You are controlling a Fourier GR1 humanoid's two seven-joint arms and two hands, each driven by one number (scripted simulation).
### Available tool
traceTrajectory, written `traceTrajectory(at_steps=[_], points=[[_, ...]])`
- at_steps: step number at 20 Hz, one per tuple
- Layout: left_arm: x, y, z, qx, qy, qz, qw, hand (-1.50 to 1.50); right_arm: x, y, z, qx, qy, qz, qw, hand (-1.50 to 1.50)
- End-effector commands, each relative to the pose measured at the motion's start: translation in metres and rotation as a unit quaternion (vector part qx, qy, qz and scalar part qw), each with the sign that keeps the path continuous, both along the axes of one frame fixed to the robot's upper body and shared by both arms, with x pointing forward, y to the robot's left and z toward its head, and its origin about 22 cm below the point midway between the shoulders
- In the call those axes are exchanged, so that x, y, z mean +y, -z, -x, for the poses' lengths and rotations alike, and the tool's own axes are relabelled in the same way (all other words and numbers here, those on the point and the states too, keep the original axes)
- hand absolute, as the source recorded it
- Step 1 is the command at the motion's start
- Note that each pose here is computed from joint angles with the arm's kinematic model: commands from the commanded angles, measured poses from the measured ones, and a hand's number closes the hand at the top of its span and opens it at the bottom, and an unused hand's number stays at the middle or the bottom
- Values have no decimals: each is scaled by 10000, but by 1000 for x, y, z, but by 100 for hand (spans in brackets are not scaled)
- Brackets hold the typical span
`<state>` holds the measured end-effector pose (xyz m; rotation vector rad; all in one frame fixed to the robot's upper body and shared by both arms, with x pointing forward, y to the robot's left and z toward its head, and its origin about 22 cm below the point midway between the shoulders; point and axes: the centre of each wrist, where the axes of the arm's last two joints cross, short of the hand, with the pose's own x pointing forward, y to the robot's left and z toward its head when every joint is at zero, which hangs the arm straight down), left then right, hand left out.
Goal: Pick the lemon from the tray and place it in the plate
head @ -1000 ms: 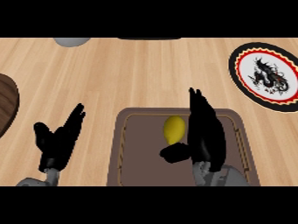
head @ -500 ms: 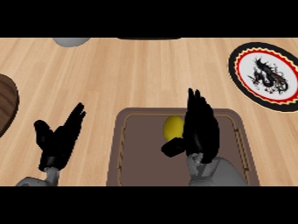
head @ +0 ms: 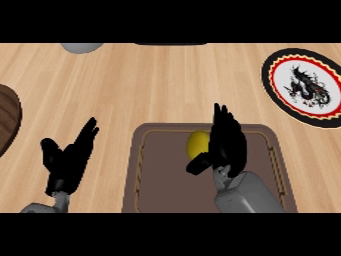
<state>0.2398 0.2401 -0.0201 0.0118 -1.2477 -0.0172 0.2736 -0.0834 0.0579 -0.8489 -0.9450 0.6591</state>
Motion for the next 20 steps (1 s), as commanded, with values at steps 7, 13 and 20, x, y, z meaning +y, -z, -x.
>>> traceTrajectory(at_steps=[7,13,20], points=[[4,13,-2,224,-20,-37,9997,0,9,29,-8,366,-30,592,9976,150],[1,6,-2,324,81,37,9994,0,21,11,-44,64,396,753,9964,150],[-24,3,-4,105,374,155,9991,0,-2,-45,-118,-655,1940,750,9759,150]])
